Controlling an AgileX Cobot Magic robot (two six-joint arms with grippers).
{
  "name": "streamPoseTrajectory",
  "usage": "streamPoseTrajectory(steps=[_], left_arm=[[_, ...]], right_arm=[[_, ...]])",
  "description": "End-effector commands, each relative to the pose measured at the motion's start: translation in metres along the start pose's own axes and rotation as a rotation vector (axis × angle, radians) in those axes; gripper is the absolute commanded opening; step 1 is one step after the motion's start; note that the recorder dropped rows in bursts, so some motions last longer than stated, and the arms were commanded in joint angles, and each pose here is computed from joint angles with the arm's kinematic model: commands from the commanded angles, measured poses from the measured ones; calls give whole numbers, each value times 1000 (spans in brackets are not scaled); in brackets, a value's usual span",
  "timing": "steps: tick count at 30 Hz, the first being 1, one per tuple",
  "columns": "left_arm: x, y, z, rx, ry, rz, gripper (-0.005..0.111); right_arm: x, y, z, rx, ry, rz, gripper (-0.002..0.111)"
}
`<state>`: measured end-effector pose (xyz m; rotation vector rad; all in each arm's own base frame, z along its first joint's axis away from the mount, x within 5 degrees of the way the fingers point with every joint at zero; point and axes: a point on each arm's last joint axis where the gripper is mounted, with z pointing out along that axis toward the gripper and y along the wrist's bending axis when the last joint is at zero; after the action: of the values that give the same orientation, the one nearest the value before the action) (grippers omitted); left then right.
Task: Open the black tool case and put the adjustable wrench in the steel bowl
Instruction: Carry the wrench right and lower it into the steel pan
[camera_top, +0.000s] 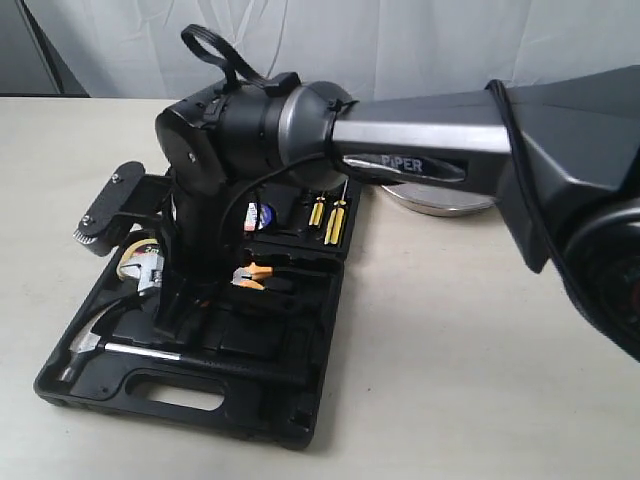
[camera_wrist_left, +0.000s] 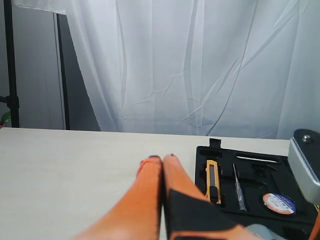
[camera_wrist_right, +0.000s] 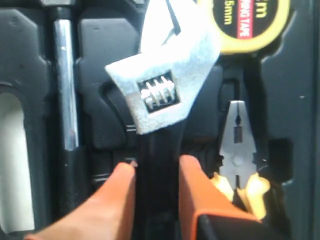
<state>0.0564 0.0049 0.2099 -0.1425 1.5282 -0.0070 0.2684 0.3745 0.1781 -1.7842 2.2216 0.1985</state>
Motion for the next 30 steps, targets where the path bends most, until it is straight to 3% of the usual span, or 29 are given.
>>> streamPoseTrajectory(steps=[1, 9, 19, 24, 30], left_arm=[[1, 0, 0, 5, 0, -2, 0], [1, 0, 0, 5, 0, -2, 0], [1, 0, 0, 5, 0, -2, 0], [1, 0, 0, 5, 0, -2, 0], [1, 0, 0, 5, 0, -2, 0]], right_arm=[[2, -21, -28, 117, -30, 41, -1], [55, -105, -46, 199, -2, 383, -1], [149, -220, -65, 446, -113, 716, -1], [179, -251, -55, 518, -187, 775, -1], [193, -266, -29, 575, -135, 697, -1]])
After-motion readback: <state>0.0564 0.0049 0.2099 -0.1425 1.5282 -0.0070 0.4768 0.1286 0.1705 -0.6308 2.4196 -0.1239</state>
